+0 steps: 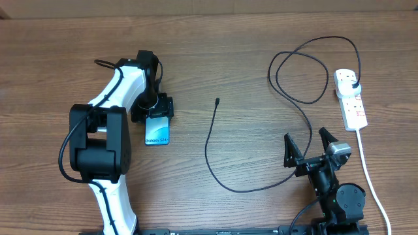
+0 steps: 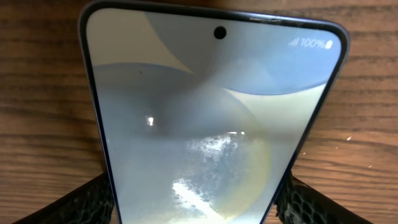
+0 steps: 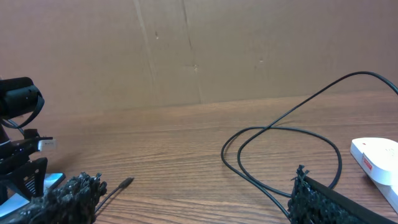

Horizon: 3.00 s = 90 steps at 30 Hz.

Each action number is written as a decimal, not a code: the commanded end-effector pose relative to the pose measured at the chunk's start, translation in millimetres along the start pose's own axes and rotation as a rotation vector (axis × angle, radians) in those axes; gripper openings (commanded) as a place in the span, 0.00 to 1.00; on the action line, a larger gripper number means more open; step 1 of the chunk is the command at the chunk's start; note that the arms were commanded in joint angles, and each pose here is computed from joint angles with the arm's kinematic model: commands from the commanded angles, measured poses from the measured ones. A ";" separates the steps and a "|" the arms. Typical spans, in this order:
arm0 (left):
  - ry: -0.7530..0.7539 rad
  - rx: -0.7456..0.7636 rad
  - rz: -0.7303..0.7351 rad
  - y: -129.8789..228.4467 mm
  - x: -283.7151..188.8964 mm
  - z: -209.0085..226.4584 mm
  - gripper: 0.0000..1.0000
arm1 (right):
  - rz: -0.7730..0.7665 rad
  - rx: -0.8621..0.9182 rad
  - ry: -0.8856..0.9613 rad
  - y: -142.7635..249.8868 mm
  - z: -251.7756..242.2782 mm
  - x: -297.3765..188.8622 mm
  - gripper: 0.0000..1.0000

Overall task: Plug charger to phone and switch on socket
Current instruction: 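Close the left gripper on the phone's bottom edge, then lift the phone with the left gripper and tilt it upright toward center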

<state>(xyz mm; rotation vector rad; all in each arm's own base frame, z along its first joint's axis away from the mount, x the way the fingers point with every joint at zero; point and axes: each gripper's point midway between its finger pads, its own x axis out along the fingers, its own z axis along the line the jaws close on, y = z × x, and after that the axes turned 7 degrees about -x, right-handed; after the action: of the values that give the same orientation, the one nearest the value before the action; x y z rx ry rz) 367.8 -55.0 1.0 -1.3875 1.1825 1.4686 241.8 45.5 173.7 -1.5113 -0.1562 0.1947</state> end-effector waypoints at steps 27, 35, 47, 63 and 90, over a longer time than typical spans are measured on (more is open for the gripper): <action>-0.027 -0.031 0.049 15.8 33.6 -2.5 0.92 | -0.004 -0.002 0.006 1.7 -0.6 0.1 1.00; -0.036 -0.030 0.072 26.9 46.6 2.2 0.84 | -0.004 -0.002 0.006 1.7 -0.6 0.1 1.00; -0.018 -0.035 0.084 25.1 36.5 -3.4 0.77 | -0.004 -0.002 0.006 1.7 -0.6 0.1 1.00; 0.019 -0.039 0.039 -3.1 -52.6 -25.8 0.72 | -0.004 -0.002 0.006 1.7 -0.7 0.1 1.00; 0.727 -0.145 0.438 49.9 -119.0 -135.1 0.69 | -0.004 -0.002 0.006 1.7 -0.6 0.1 1.00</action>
<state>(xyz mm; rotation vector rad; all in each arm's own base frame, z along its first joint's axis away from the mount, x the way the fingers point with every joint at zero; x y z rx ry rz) 362.6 -179.7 107.3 -1.8626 1.8766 1.4394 241.9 45.3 173.8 -1.5110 -0.1556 0.1935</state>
